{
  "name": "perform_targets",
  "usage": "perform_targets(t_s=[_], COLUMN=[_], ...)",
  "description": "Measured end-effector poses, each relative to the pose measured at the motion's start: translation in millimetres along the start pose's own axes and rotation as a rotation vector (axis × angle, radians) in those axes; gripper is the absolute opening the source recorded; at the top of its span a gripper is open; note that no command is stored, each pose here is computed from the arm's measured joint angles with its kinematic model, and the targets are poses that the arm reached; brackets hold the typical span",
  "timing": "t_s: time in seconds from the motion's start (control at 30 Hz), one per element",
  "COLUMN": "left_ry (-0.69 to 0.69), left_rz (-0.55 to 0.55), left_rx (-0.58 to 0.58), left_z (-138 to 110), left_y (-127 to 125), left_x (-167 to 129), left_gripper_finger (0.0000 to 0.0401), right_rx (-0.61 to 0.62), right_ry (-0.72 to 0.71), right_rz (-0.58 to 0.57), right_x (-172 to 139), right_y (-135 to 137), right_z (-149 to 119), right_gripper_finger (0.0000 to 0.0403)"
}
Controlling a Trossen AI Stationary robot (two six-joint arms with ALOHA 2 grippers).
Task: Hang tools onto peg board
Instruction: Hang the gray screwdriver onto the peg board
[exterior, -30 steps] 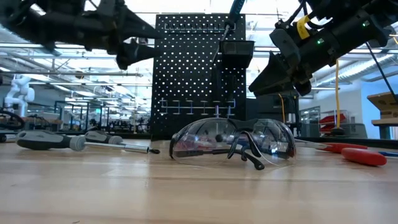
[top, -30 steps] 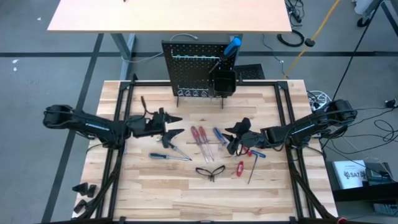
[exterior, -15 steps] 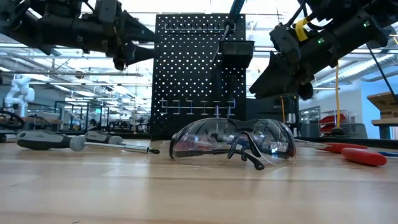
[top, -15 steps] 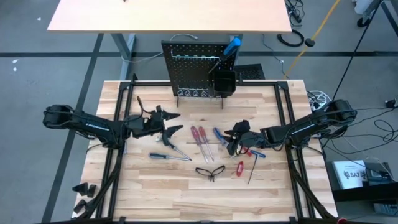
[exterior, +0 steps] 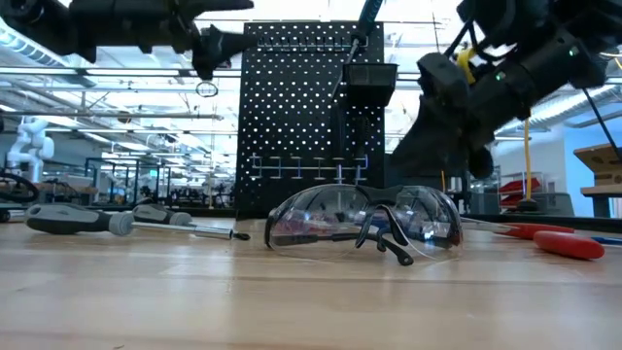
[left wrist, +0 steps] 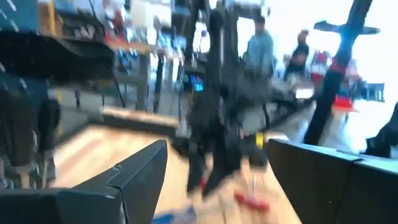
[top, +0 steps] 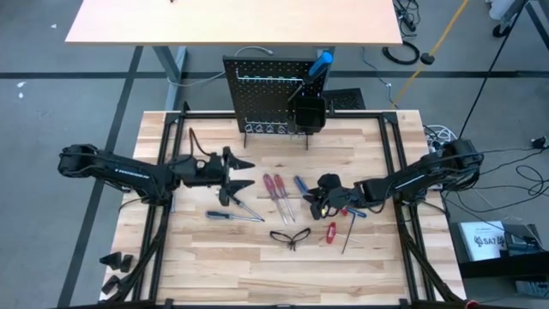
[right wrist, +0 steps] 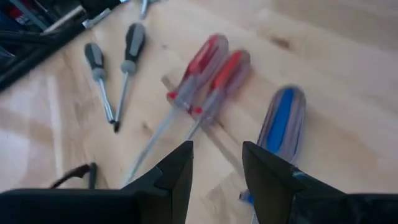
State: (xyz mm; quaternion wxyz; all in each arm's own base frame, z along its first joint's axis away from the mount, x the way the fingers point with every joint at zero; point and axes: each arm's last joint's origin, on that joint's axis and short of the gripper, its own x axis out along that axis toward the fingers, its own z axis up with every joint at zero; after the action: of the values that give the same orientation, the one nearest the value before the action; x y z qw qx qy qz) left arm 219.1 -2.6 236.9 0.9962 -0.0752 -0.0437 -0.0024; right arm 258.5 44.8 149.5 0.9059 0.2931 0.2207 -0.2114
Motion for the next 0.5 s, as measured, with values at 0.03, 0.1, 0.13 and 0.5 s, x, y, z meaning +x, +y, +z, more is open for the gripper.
perform_targets(t_s=[0.03,0.1,0.13,0.5], left_ry=[-0.007,-0.004,-0.002,0.073], left_rz=[-0.003,-0.001,0.009,0.217], left_rx=[0.0,0.003,0.008,0.077], left_z=[1,0,0,-7], left_y=[0,0,0,12], left_x=[0,0,0,-2], left_gripper_finger=[0.0283,0.0283,0.0283,0.0283], right_rx=[0.01,0.01,0.004,-0.137], right_ry=[0.011,0.072,0.106,0.125], right_rz=[0.007,0.028,0.038,0.168], right_x=[3,8,10,14], right_y=[0,-1,-2,5], right_z=[-2,-9,-12,-13], right_gripper_finger=[0.013,0.013,0.013,0.013])
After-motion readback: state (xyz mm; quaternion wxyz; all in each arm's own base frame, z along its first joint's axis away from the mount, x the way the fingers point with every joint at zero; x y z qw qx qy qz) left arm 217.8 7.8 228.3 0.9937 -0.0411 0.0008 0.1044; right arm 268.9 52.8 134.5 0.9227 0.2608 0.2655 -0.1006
